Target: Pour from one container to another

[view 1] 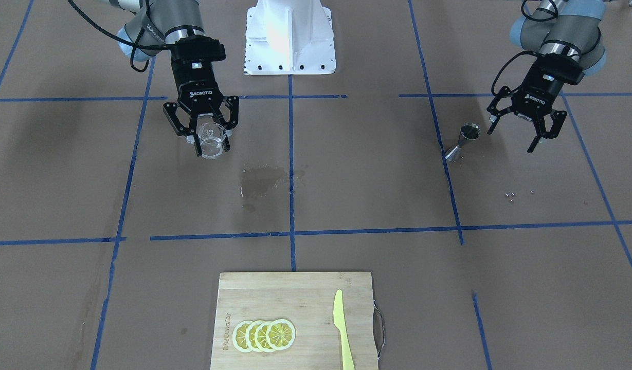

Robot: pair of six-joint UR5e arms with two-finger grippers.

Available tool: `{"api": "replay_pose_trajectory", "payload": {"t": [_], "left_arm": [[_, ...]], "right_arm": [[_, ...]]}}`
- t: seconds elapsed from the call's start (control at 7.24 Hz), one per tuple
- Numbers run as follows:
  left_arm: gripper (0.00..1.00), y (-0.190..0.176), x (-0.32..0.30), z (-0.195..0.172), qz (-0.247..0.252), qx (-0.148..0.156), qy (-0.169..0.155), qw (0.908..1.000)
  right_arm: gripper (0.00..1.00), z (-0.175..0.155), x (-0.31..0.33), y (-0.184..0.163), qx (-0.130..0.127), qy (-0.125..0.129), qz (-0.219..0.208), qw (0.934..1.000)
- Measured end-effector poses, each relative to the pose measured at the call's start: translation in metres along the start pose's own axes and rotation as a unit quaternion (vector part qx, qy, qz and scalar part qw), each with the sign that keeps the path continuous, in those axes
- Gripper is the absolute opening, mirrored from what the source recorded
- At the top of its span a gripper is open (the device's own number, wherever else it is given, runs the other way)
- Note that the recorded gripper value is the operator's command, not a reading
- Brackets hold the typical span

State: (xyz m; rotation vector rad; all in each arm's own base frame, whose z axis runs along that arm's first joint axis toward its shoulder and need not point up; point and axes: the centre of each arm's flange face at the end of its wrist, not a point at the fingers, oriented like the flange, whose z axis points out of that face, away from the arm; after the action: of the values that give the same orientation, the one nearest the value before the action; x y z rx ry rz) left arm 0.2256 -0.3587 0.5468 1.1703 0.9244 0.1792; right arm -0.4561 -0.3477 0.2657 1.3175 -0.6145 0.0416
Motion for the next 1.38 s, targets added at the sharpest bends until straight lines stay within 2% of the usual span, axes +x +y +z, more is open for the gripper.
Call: {"api": "replay_pose_trajectory", "payload": {"t": [0.28, 0.41, 0.69, 0.83, 1.1, 1.24, 1.38], "left_arm": [[1.0, -0.013, -0.053, -0.006, 0.04, -0.092, -0.009, 0.9949], [1.0, -0.022, -0.086, -0.014, 0.062, -0.137, -0.017, 0.9885], [1.0, -0.049, -0.146, -0.017, 0.098, -0.227, -0.041, 0.9682], [1.0, -0.075, -0.176, -0.01, 0.098, -0.264, -0.063, 0.9574], [1.0, -0.109, -0.229, -0.021, 0.099, -0.324, -0.097, 0.9357], [1.0, -0.107, -0.25, -0.035, 0.085, -0.352, -0.103, 0.9266], [1.0, -0.097, -0.269, -0.048, 0.049, -0.388, -0.109, 0.9137]], "right_arm": [[0.0, 0.0, 0.0, 0.0, 0.0, 0.0, 0.002, 1.0], [0.0, -0.001, 0.001, 0.0, 0.001, 0.001, 0.003, 1.0], [0.0, -0.002, 0.002, -0.002, 0.004, 0.0, 0.007, 1.0], [0.0, -0.003, 0.002, -0.004, 0.007, -0.001, 0.01, 0.9999], [0.0, -0.003, 0.002, -0.003, 0.009, -0.002, 0.013, 0.9999], [0.0, -0.003, 0.002, -0.003, 0.009, -0.003, 0.013, 0.9999], [0.0, -0.003, 0.003, -0.003, 0.009, -0.003, 0.014, 0.9999]]}}
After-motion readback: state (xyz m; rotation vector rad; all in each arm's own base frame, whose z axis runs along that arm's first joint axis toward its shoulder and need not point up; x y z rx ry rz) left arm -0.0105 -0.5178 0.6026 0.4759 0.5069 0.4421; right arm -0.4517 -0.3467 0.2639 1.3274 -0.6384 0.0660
